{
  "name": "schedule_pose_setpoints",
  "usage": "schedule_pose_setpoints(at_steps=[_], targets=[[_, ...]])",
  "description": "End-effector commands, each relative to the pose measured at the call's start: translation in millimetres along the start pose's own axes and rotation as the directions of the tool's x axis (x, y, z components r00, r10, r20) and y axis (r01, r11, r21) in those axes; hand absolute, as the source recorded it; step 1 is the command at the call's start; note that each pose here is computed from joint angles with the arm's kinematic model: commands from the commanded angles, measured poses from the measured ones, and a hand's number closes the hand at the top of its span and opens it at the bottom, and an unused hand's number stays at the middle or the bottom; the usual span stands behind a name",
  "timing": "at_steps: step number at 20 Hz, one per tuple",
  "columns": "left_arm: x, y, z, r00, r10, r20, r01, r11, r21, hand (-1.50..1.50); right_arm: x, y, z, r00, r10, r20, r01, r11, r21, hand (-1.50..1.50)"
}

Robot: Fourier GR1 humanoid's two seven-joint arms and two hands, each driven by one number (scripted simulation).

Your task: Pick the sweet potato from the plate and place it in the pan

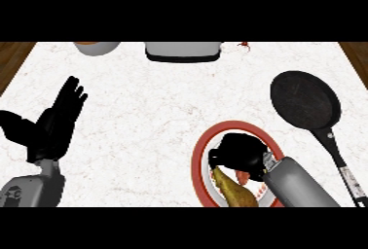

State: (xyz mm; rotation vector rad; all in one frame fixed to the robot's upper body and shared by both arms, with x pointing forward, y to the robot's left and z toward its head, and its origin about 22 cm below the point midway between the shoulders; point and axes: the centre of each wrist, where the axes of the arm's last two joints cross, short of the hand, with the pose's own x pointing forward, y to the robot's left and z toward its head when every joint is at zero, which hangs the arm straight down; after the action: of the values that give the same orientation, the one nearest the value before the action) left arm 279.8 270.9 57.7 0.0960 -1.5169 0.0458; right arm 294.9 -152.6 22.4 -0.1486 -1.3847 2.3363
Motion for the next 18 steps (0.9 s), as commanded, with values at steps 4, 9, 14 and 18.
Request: schedule_pose_setpoints(at_steps=[4, 9, 14, 18], targets=[[1.8, -0.9, -8.6, 1.0, 0.002, 0.013, -0.003, 1.0, 0.011, 0.0, -0.7, -0.7, 3.0, 0.998, -0.052, 0.04, 0.052, 0.999, 0.002, 1.5], [4.9, 3.9, -1.7, 1.0, -0.002, 0.0, 0.002, 1.0, 0.021, 0.0, -10.2, 2.6, -5.1, 0.958, -0.228, -0.175, 0.213, 0.972, -0.104, 1.5], [-0.5, 16.9, 4.7, 1.0, 0.004, -0.016, -0.003, 0.998, 0.06, 0.0, -10.8, 15.9, 7.5, 0.693, -0.465, -0.551, 0.336, 0.884, -0.324, 1.5], [2.8, 12.0, 7.4, 1.0, 0.009, -0.009, -0.009, 1.0, 0.027, 0.0, 17.3, -22.1, 13.5, 0.626, -0.454, -0.634, 0.09, 0.85, -0.519, 1.5]])
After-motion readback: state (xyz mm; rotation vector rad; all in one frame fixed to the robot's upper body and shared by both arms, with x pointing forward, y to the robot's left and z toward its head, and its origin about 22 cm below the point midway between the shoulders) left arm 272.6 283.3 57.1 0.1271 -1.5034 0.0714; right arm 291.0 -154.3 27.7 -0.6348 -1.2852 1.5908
